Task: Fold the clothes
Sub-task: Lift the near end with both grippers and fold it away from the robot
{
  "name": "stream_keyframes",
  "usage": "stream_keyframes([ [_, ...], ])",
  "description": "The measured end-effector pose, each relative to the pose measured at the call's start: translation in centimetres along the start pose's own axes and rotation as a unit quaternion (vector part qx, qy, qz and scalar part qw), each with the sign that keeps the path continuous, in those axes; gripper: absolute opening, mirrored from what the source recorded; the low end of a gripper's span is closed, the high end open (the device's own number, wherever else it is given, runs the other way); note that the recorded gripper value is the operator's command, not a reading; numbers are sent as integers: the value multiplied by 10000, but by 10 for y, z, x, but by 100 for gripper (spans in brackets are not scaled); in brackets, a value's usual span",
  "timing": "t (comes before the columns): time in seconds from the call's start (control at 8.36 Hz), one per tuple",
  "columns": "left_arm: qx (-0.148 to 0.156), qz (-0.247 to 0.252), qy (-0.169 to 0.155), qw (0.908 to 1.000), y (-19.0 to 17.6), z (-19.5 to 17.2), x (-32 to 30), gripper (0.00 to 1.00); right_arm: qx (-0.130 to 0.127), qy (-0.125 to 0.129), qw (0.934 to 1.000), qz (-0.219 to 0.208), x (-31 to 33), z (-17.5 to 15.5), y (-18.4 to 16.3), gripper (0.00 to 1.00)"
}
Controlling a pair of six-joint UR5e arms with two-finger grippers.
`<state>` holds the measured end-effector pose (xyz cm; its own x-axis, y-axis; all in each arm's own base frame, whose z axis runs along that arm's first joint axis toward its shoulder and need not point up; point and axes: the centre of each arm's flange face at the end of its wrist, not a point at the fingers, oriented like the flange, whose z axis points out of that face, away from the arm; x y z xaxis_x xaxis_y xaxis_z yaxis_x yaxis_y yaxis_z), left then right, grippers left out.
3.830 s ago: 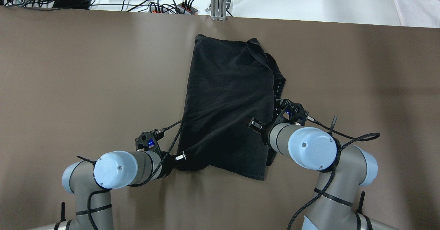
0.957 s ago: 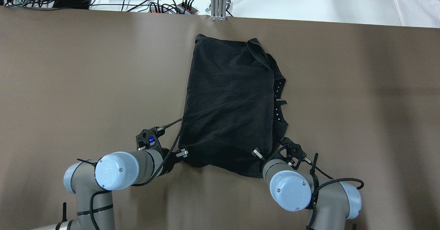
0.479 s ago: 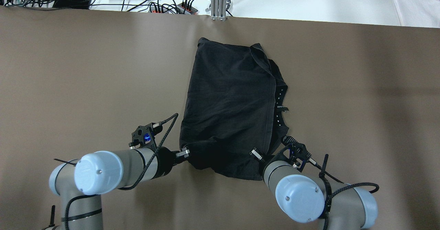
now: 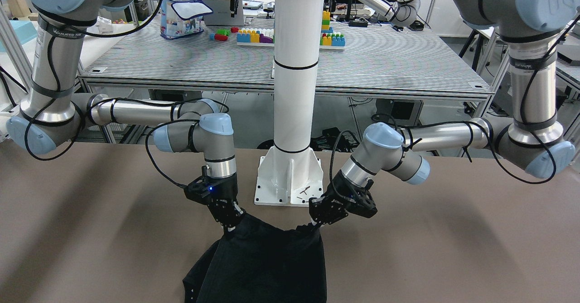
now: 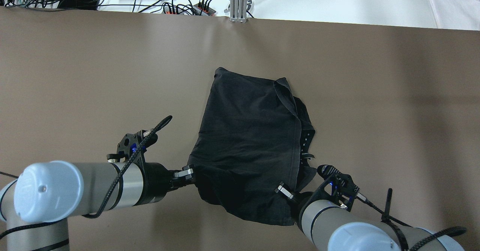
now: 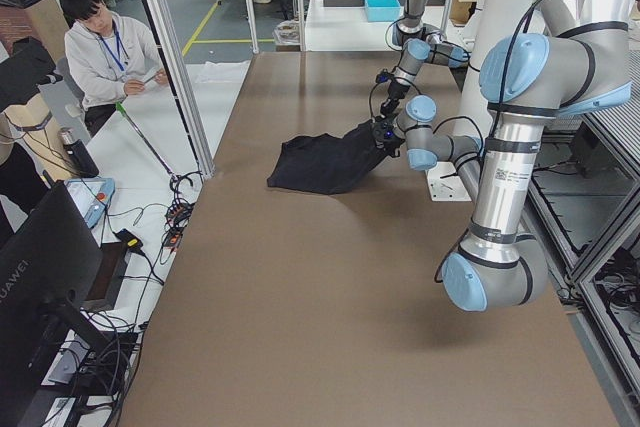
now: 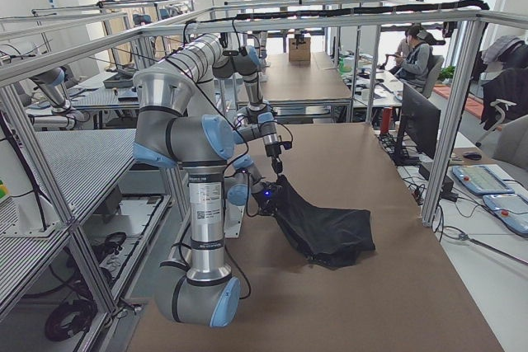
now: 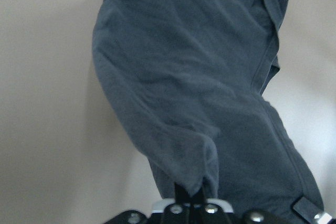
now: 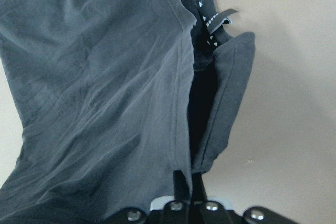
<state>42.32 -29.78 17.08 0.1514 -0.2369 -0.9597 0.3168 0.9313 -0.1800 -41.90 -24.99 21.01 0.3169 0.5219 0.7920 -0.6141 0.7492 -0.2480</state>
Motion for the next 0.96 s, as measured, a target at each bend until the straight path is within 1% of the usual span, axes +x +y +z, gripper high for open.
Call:
stream_keyframes([
  [0.12,85,119,-99,9998,-15,-6,22,0,41,26,10000,-28,-3,-11,-7,0],
  [0.24,255,217,-261,9991,-36,-6,44,0,161,44,9998,-49,-12,-10,-20,0],
  [0.36,421,261,-448,9978,-60,0,66,0,331,104,9994,-16,-24,2,-37,0],
  [0.48,528,278,-645,9961,-87,12,88,0,572,183,9982,55,-40,19,-58,0],
  [0.72,723,356,-992,9918,-139,45,122,0,1038,391,9938,-13,-62,53,-103,0],
  [0.84,826,372,-1173,9889,-164,64,133,0,1219,518,9912,-53,-74,71,-121,0],
  [0.96,911,400,-1359,9857,-186,84,143,0,1356,644,9886,-81,-85,89,-135,4],
])
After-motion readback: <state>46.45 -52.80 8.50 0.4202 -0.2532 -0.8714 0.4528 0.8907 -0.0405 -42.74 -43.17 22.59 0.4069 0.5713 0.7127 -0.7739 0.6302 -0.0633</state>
